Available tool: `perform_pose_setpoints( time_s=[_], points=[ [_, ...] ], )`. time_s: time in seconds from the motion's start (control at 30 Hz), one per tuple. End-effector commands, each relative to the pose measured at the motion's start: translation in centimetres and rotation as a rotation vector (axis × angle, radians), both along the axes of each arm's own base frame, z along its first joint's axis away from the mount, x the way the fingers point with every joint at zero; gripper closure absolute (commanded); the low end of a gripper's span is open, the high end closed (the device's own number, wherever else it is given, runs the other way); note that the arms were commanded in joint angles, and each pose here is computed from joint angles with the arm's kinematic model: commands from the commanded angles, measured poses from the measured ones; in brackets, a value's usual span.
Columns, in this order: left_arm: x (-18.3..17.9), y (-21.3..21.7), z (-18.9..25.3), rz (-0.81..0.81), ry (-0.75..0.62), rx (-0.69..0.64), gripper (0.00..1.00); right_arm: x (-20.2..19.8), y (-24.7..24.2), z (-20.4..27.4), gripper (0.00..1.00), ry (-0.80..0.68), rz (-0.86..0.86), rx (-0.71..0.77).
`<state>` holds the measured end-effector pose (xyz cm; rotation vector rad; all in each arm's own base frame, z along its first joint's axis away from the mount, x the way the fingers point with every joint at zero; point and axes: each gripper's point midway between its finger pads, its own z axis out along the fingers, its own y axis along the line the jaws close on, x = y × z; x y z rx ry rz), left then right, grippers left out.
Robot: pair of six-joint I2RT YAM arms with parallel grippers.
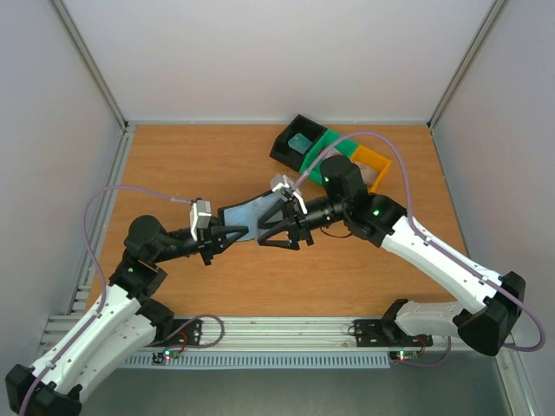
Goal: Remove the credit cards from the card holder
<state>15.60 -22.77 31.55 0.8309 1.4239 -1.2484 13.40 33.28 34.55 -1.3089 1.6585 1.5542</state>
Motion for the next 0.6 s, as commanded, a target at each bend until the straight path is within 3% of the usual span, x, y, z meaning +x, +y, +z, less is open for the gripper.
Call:
perform_pose_setpoints(
  time_s=[0.0, 0.3, 0.57],
  points=[
    [-0.3, 0.3, 1.3, 0.005, -0.087, -0.032, 1.0, 0.0, 1.2, 2.2, 0.42, -0.078, 0.009, 0.07],
    [-0.4, 0.3, 1.2, 0.005, -0.088, -0.029, 1.0, 0.8, 0.0, 1.6, 0.42, -0.161, -0.117, 0.011],
    [-0.6, 0.3, 1.5, -0.006, -0.104, -0.04, 1.0, 2.6, -1.0, 1.1, 0.63, -0.199, -0.251, -0.05]
  ],
)
